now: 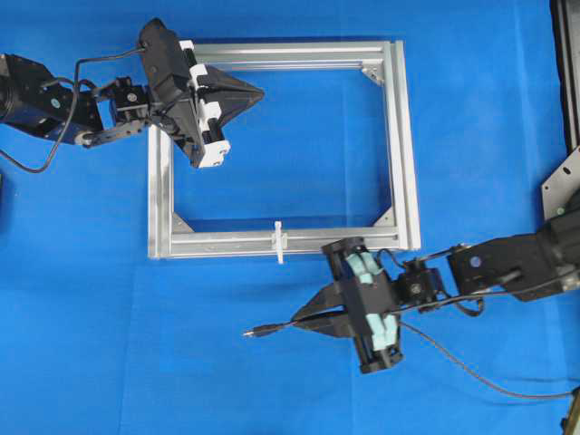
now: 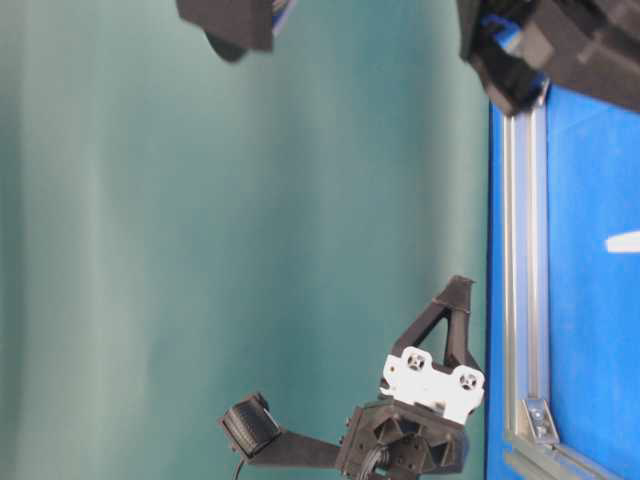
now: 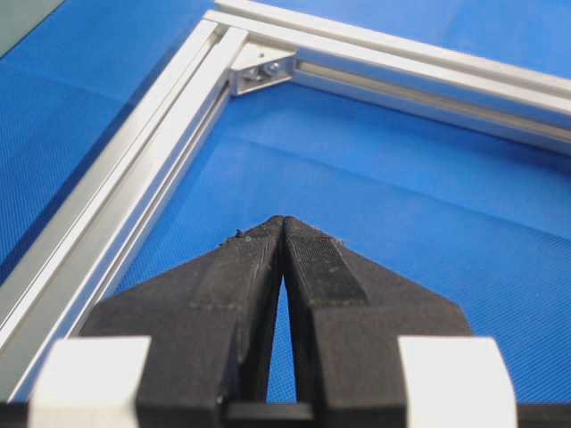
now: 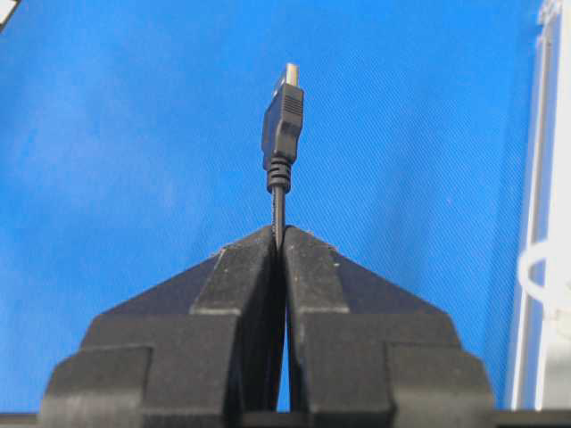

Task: Insert the wire through the string loop located in the center.
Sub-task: 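Move the right gripper to bring the cable connector up to the white zip-tie loop, then push the connector leftward through the zip-tie loop with the right gripper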

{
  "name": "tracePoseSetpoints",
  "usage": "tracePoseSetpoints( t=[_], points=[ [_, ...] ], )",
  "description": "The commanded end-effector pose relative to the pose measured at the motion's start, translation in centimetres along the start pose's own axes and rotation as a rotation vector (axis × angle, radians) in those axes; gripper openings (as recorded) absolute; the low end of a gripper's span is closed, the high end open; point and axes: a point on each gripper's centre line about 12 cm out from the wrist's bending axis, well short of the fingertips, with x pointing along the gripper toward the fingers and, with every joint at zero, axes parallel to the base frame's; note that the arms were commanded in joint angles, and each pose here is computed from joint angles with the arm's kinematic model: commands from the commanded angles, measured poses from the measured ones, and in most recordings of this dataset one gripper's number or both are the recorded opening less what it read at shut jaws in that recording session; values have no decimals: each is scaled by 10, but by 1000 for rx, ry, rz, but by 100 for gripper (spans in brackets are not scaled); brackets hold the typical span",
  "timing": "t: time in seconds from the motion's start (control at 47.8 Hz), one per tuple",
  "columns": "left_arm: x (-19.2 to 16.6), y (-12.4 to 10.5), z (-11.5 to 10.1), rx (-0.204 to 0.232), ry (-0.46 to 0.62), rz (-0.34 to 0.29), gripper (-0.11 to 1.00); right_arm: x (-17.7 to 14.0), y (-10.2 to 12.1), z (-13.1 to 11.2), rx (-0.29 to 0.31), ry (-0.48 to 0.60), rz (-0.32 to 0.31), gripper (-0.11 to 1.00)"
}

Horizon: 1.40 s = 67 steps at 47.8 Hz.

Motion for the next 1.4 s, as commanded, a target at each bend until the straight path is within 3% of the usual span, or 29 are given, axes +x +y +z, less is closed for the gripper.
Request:
tracePoseSetpoints(
  t=[0.0, 0.335, 0.607, 1.381],
  points=[
    [-3, -1, 16, 0, -52, -4, 0, -12, 3, 10, 2, -37, 10, -3],
    [-3, -1, 16, 1, -52, -5, 0, -49, -4, -16, 0, 7, 2, -3],
    [-3, -1, 16, 0, -50, -4, 0, -54, -9, -17, 6, -5, -10, -3],
    [-3, -2, 16, 3, -52, -8, 0, -64, -73, -13, 66, -32, -186, -3]
  ],
)
